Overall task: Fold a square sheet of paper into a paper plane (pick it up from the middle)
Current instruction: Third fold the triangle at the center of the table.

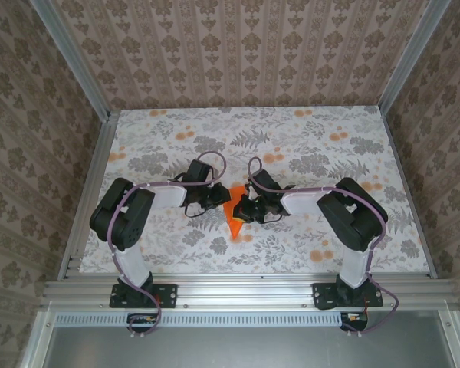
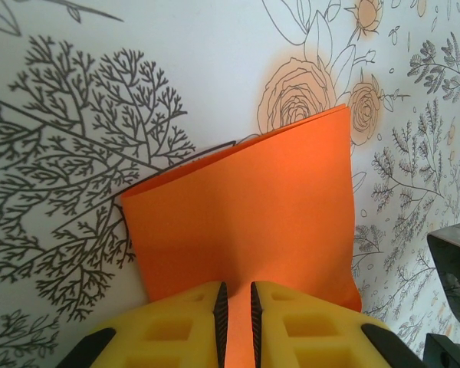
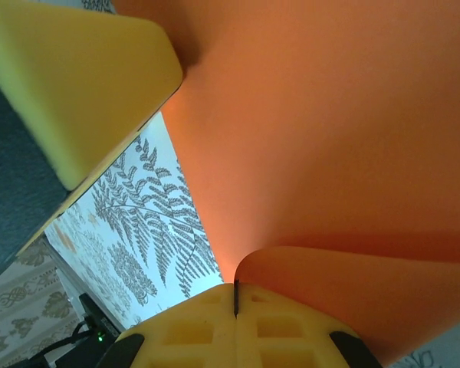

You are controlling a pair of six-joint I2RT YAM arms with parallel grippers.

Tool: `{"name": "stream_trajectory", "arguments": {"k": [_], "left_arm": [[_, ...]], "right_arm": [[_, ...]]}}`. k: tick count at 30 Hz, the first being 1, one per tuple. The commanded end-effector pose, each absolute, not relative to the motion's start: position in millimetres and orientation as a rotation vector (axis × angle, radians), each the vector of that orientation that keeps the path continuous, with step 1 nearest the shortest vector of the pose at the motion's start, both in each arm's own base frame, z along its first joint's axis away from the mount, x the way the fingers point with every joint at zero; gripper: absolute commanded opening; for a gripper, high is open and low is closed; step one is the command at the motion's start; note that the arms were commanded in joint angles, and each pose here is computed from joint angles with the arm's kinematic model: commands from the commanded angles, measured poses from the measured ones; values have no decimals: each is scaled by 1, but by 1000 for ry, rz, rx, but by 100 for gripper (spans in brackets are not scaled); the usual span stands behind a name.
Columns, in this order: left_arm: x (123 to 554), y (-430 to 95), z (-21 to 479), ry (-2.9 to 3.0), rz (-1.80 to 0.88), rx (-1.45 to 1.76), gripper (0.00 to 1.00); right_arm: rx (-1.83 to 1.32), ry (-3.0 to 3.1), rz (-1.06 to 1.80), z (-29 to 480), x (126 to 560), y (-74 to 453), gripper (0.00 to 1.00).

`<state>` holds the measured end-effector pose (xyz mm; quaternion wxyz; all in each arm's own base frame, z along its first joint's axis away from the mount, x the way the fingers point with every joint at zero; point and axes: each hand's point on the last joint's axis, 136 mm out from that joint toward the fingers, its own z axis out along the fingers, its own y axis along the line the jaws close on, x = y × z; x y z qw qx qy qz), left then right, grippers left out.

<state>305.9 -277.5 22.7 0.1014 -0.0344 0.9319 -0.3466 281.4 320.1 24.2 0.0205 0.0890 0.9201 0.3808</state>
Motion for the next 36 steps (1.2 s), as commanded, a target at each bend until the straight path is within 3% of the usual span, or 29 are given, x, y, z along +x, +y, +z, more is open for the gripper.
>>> {"name": "stream_trajectory", "arguments": {"k": [1, 23, 36], "left_arm": [[295, -274, 4, 2826, -955, -93, 19], [294, -272, 0, 2833, -941, -92, 19], [294, -274, -1, 2837, -947, -86, 19]], "right_arm": [[315, 2832, 1146, 21, 290, 320, 1], [140, 2890, 1114, 29, 271, 313, 1], [194, 2872, 1085, 18, 280, 313, 2]]}}
